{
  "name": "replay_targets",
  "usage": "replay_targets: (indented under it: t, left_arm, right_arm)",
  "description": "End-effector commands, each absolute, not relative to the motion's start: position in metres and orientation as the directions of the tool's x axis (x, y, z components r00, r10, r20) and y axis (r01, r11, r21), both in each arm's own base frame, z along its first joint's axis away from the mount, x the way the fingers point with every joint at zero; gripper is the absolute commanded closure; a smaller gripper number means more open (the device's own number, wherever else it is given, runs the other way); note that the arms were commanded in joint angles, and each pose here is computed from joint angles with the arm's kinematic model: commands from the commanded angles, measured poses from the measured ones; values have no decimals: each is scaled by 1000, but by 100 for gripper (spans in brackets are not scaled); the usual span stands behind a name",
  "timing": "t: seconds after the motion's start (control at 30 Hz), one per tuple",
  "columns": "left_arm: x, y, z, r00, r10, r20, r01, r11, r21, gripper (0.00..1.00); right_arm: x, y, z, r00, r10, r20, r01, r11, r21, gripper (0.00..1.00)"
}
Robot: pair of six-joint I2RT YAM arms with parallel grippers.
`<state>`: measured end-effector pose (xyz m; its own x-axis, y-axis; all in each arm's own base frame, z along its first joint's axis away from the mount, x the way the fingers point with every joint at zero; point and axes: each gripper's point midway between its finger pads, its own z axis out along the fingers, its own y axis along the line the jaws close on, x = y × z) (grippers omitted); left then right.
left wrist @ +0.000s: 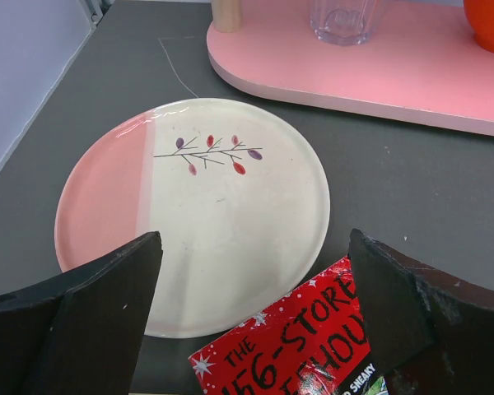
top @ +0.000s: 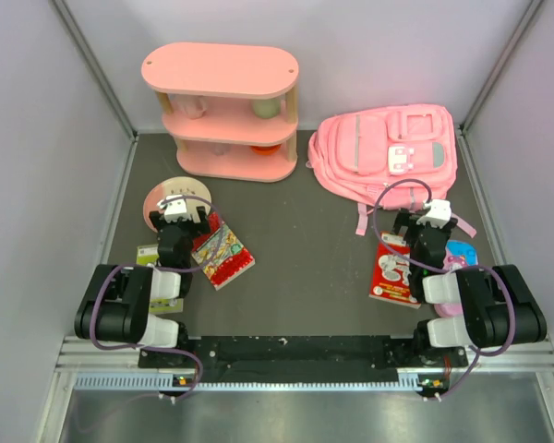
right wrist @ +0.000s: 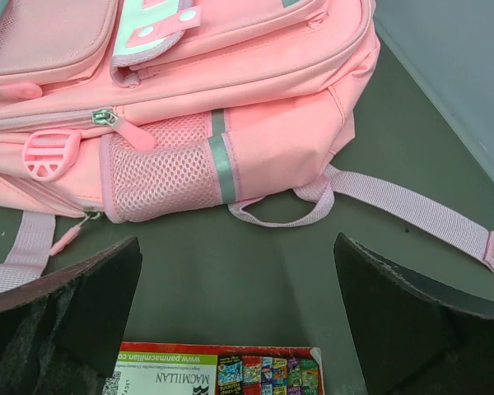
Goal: Pack the student bag
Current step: Unzip the student bag at the center of the board.
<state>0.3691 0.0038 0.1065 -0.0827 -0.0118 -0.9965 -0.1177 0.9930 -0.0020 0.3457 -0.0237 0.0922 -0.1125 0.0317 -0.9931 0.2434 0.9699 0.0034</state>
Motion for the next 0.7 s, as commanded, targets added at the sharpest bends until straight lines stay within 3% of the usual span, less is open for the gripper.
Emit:
replay_targets:
  t: [0.0, 0.27, 0.33, 0.37, 0.43, 0.47, 0.5, 0.6, 0.63, 0.67]
  left_arm:
    - [377, 4, 128, -5, -7, -1000, -119, 993, -6, 1]
    - [377, 4, 126, -10, -7, -1000, -119, 993, -6, 1]
    - [377, 6, 134, 19, -8, -1000, -128, 992, -10, 1]
    - [370, 9, 141, 42, -11, -999, -149, 989, -17, 1]
    - [360, 19, 139, -9, -24, -1000, -222, 975, -21, 1]
    - [362, 20, 178, 68, -57, -996, -230, 971, -72, 1]
    - [353, 20, 146, -92, -133, -987, -263, 959, -105, 1]
    - [344, 16, 171, -150, -276, -949, -309, 925, -220, 1]
    - [326, 16, 148, -282, -296, -913, -349, 918, -189, 1]
    - [318, 16, 142, -320, -325, -890, -373, 907, -197, 1]
  right_arm:
    - [358, -25, 116, -32, 38, -999, 246, 969, 29, 1]
    - [354, -29, 113, -55, 41, -998, 270, 962, 25, 1]
    - [356, -28, 136, -18, 39, -999, 263, 964, 33, 1]
    - [349, -27, 112, -147, 53, -988, 268, 963, 12, 1]
    - [354, -33, 147, -134, 121, -983, 330, 941, 71, 1]
    - [337, -32, 118, -279, 198, -940, 377, 923, 83, 1]
    - [345, -29, 150, -242, 260, -935, 390, 908, 152, 1]
    - [335, -17, 155, -307, 380, -873, 410, 880, 239, 1]
    - [333, -16, 156, -301, 403, -864, 419, 870, 260, 1]
    - [331, -18, 159, -292, 408, -865, 431, 864, 262, 1]
